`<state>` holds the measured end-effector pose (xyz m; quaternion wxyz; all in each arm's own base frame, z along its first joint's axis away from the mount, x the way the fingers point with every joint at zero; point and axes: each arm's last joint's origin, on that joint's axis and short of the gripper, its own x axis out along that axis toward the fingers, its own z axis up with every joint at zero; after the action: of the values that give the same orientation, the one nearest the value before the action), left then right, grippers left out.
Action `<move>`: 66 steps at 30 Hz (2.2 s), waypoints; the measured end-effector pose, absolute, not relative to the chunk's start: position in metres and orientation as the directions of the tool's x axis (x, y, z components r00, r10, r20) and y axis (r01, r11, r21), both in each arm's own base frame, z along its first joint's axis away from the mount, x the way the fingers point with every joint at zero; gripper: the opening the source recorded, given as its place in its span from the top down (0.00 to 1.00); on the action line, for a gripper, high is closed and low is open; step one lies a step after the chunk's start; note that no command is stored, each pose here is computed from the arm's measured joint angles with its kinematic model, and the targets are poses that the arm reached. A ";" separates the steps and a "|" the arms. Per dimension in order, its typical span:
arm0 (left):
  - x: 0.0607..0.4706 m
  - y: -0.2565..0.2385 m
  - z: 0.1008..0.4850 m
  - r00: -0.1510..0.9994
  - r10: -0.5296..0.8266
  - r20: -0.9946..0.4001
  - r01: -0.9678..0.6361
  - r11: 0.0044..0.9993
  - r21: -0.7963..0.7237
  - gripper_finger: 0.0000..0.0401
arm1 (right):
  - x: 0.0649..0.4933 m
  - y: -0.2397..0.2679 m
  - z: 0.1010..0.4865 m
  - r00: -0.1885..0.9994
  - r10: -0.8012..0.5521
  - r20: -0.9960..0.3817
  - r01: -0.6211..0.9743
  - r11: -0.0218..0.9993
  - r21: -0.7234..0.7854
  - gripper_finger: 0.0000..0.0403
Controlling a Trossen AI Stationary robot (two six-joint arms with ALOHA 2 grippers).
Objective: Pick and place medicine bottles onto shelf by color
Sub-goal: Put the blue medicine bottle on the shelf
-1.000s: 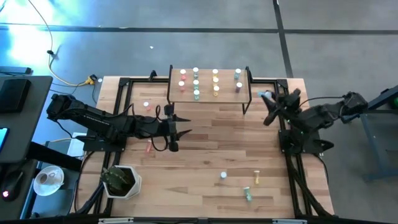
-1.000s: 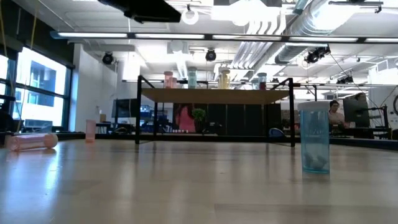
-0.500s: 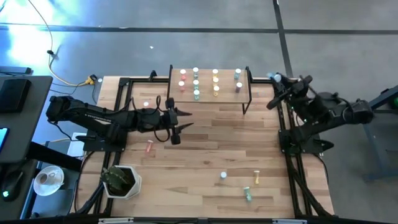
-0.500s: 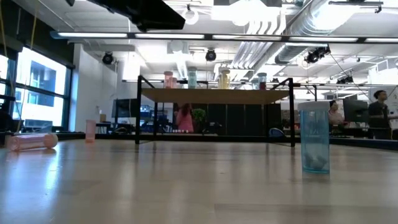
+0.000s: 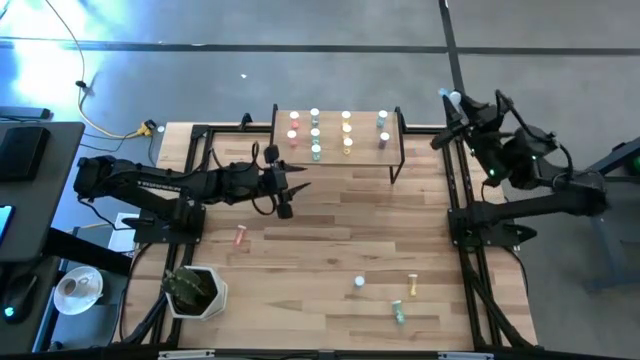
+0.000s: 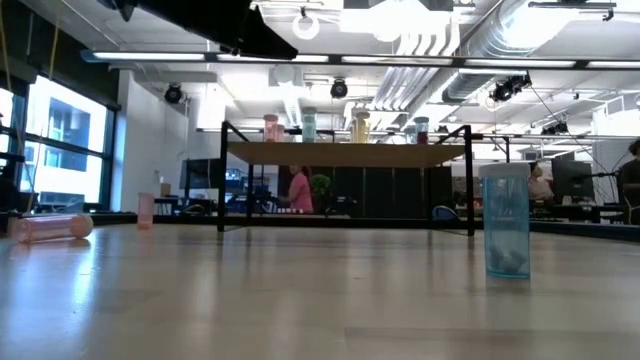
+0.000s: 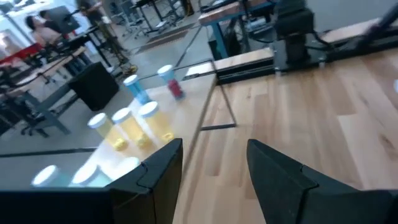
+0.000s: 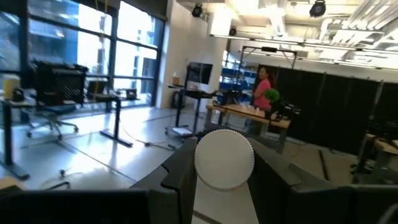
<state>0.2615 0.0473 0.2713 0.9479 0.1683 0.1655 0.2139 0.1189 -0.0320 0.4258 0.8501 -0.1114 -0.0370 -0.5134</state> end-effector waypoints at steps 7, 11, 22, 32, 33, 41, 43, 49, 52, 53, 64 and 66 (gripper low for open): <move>0.261 0.054 0.270 0.877 0.407 -0.255 -0.342 0.902 0.264 0.58 | 0.134 -0.045 0.441 0.470 -0.881 0.060 0.870 0.451 -0.197 0.73; 0.261 0.053 0.268 0.890 0.359 -0.280 -0.300 0.925 0.232 0.58 | 0.135 -0.055 0.447 0.508 -0.861 -0.032 0.846 0.505 -0.172 0.73; 0.261 0.052 0.268 0.895 0.348 -0.280 -0.299 0.932 0.205 0.58 | 0.126 -0.103 0.437 0.621 -0.744 -0.246 0.746 0.658 -0.106 0.73; 0.261 0.052 0.268 0.894 0.351 -0.280 -0.301 0.931 0.205 0.58 | 0.132 -0.172 0.408 0.774 -0.499 -0.390 0.547 0.837 0.016 0.73; 0.261 0.052 0.268 0.893 0.351 -0.280 -0.301 0.931 0.206 0.58 | 0.133 -0.177 0.405 0.766 -0.496 -0.409 0.548 0.836 0.012 0.73; 0.260 0.052 0.266 0.888 0.350 -0.297 -0.275 0.923 0.268 0.58 | 0.149 -0.201 0.378 0.735 -0.427 -0.526 0.502 0.865 0.001 0.73; 0.261 0.052 0.267 0.889 0.350 -0.294 -0.274 0.923 0.271 0.58 | 0.152 -0.205 0.371 0.748 -0.373 -0.549 0.461 0.887 0.025 0.73; 0.260 0.052 0.266 0.888 0.350 -0.297 -0.281 0.926 0.250 0.58 | 0.162 -0.219 0.356 0.760 -0.303 -0.575 0.422 0.903 0.081 0.73; 0.260 0.052 0.266 0.888 0.350 -0.297 -0.277 0.925 0.261 0.58 | 0.163 -0.221 0.352 0.752 -0.293 -0.591 0.422 0.902 0.090 0.73; 0.260 0.052 0.266 0.888 0.350 -0.297 -0.277 0.925 0.262 0.58 | 0.164 -0.222 0.349 0.745 -0.285 -0.604 0.422 0.902 0.095 0.73; 0.260 0.052 0.267 0.887 0.354 -0.296 -0.292 0.927 0.234 0.58 | 0.137 -0.182 0.355 0.748 -0.290 -0.597 0.388 0.921 0.039 0.73; 0.260 0.052 0.267 0.887 0.355 -0.296 -0.293 0.927 0.234 0.58 | 0.129 -0.173 0.352 0.766 -0.324 -0.556 0.393 0.920 0.006 0.73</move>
<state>0.2605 0.0521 0.2666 0.9670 0.0917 0.1688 0.1675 0.1294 -0.1730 0.3518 0.9377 0.0608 0.2839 -0.1910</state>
